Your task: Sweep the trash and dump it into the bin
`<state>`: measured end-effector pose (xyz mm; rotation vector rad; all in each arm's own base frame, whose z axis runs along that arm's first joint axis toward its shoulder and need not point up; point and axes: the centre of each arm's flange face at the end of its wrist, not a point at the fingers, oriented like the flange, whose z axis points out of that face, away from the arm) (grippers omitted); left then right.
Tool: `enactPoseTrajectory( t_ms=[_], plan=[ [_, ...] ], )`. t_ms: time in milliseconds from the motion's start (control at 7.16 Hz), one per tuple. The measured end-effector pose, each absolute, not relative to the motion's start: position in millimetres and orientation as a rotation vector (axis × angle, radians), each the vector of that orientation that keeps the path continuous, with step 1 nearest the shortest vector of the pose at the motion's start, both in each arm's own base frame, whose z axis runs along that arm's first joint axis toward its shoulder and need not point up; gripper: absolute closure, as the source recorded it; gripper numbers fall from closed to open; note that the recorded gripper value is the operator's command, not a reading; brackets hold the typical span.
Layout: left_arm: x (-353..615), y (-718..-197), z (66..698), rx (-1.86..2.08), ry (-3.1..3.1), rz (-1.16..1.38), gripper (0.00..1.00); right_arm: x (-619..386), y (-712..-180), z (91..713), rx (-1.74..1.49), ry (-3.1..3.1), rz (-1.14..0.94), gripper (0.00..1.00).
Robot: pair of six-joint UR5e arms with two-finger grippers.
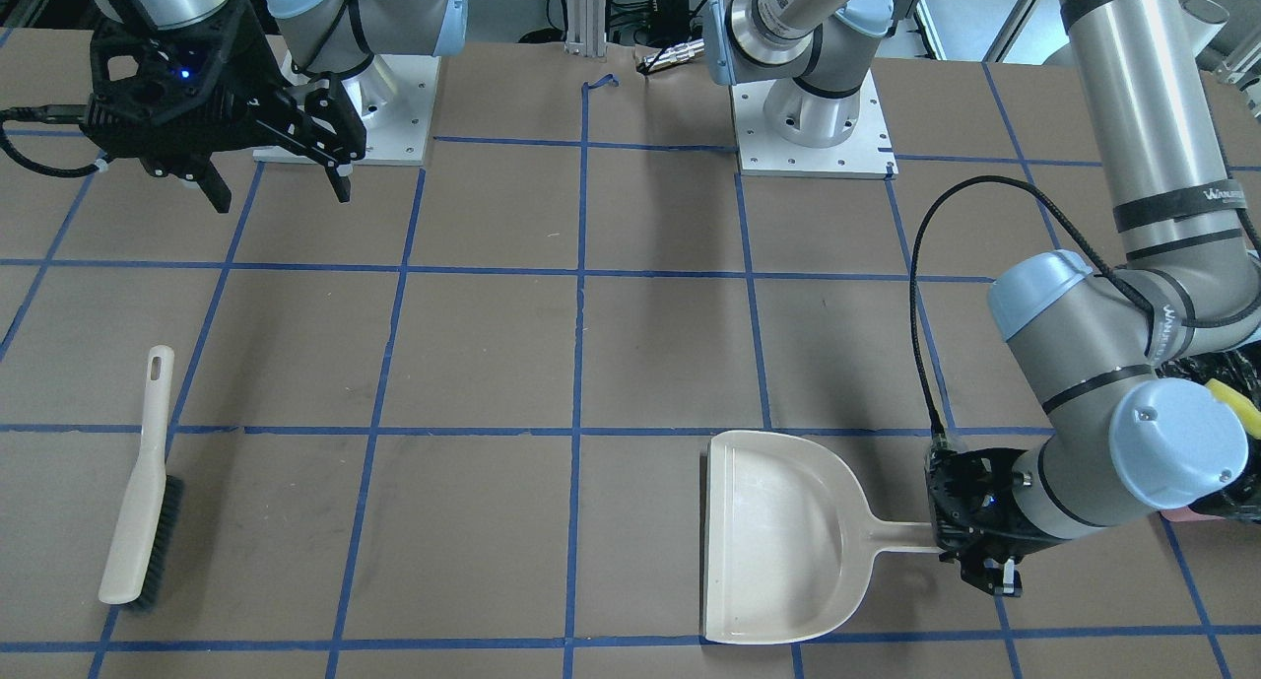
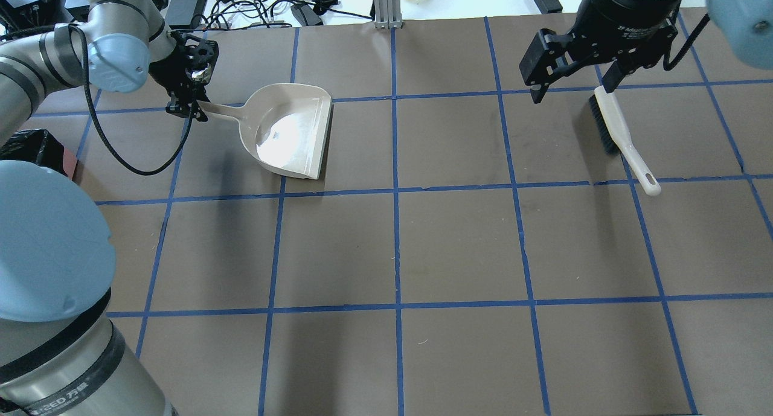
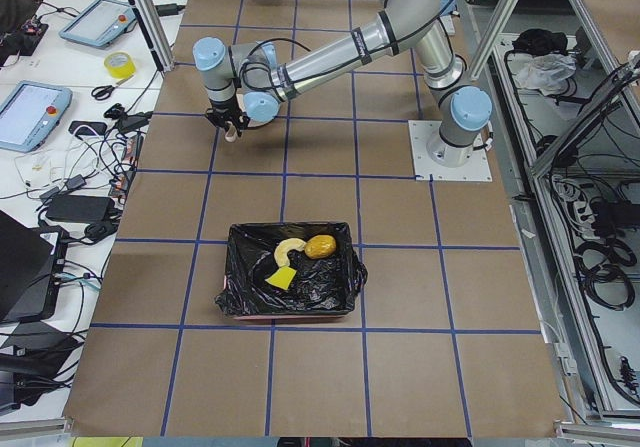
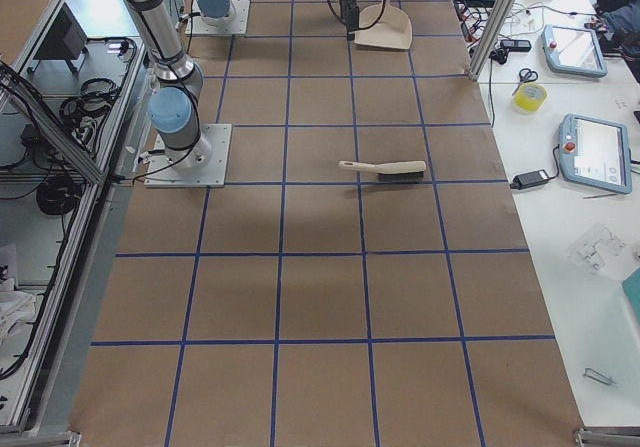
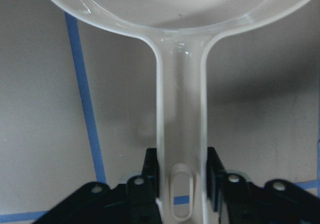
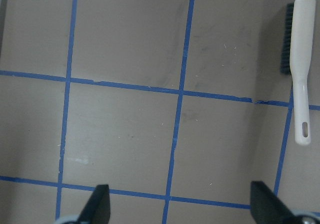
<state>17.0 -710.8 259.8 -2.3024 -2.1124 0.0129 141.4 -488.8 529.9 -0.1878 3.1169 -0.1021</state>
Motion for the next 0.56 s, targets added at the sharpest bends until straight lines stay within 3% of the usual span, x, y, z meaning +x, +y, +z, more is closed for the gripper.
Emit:
enactPoseTrajectory(
  t_ms=[559],
  plan=[
    [5.4,-704.6,270.9,-2.191,-2.214,0.045,0.41,142.2,-478.4,537.1,-0.011,3.123,-0.088,0.00]
  ],
)
